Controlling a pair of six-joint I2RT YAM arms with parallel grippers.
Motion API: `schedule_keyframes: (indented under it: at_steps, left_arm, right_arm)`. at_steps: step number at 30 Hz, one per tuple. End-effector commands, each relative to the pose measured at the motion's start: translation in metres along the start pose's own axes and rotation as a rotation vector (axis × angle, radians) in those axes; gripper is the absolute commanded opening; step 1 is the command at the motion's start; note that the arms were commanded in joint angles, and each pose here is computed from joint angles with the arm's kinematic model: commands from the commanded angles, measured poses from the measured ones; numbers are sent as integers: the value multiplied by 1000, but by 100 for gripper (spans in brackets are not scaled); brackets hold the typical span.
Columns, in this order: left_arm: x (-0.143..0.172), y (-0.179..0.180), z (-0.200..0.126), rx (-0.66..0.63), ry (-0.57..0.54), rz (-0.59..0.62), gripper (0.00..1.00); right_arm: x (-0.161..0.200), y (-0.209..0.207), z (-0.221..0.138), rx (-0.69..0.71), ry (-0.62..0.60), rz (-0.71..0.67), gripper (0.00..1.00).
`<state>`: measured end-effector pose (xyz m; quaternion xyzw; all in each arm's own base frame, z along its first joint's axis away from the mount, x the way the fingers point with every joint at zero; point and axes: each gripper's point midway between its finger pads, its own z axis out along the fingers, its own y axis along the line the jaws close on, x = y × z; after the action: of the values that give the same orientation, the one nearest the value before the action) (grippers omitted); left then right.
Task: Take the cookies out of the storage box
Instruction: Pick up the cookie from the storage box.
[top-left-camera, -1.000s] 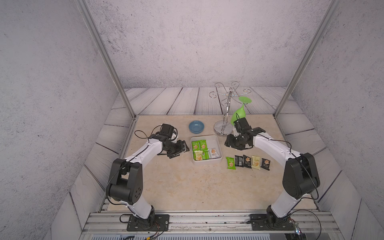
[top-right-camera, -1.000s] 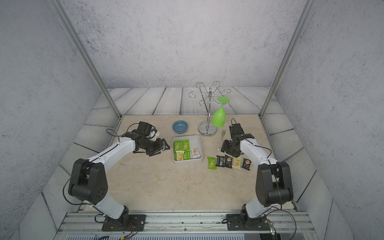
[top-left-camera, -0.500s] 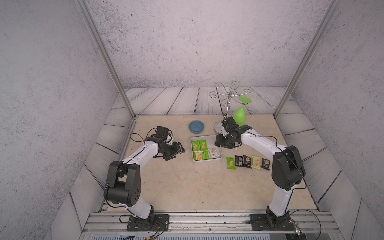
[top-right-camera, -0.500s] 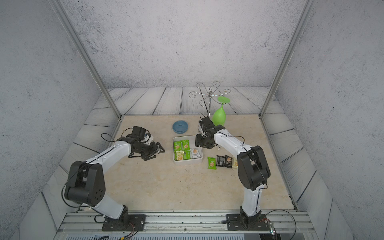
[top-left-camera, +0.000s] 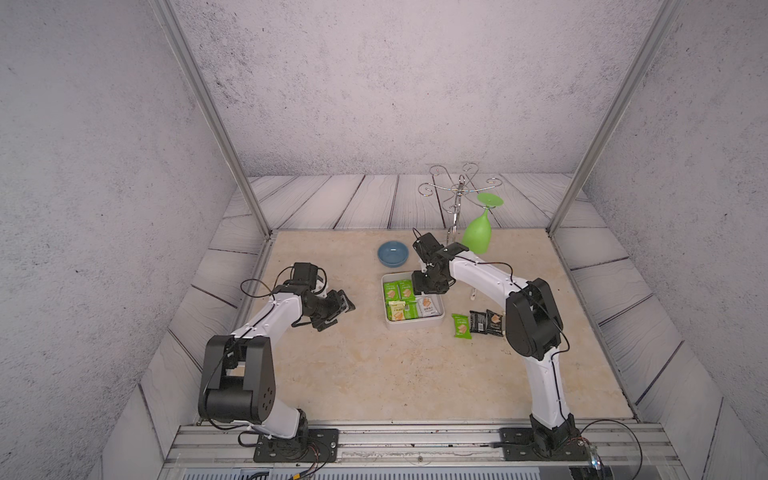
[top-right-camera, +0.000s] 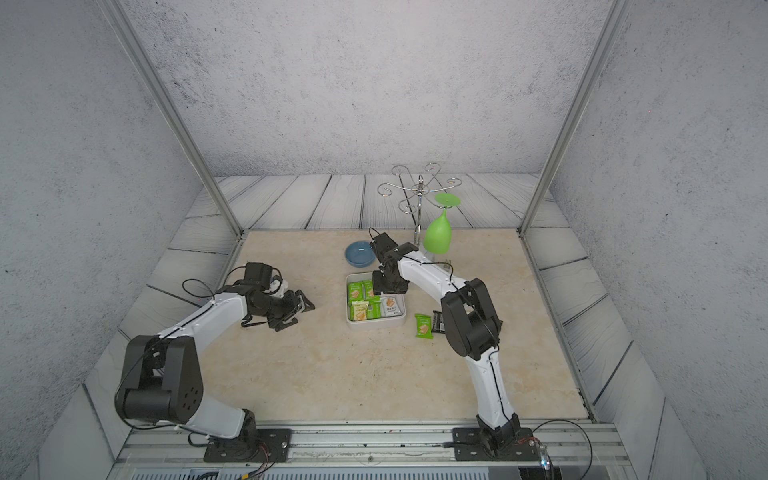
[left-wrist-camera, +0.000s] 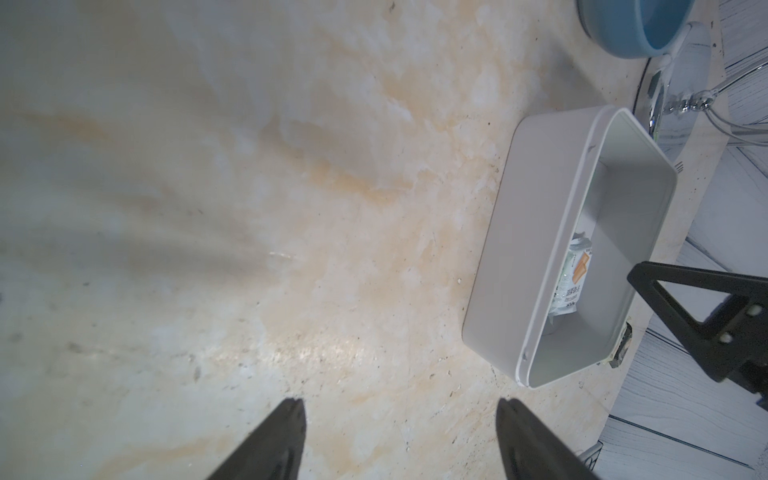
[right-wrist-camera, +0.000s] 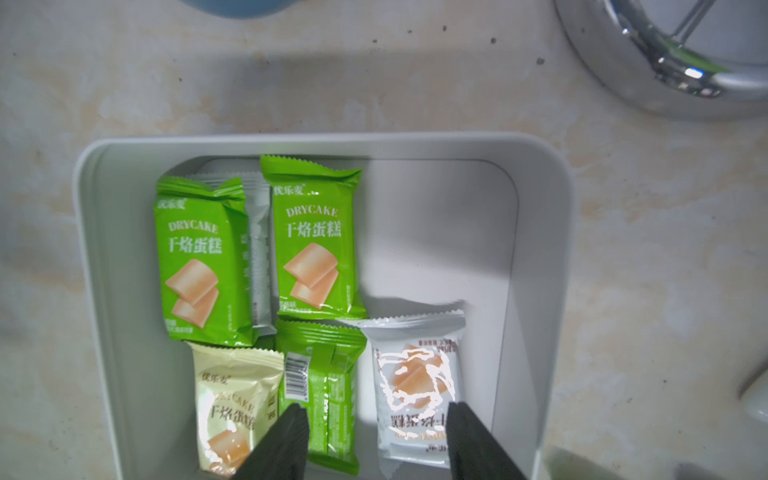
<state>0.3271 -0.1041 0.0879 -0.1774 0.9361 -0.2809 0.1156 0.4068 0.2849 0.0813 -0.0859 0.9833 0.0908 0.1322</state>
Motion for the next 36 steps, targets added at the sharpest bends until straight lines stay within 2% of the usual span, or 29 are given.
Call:
schedule_keyframes:
  at_steps: [1, 14, 36]
  left_arm:
    - [-1, 1, -5, 7, -10, -4, 78]
    - [-3, 0, -5, 13, -9, -4, 78]
    - [-4, -1, -9, 15, -15, -4, 78]
  right_arm:
    - [9, -15, 5, 86, 59, -39, 59]
    - [25, -14, 31, 104, 149, -67, 60]
    - [32, -22, 51, 185, 191, -66, 58]
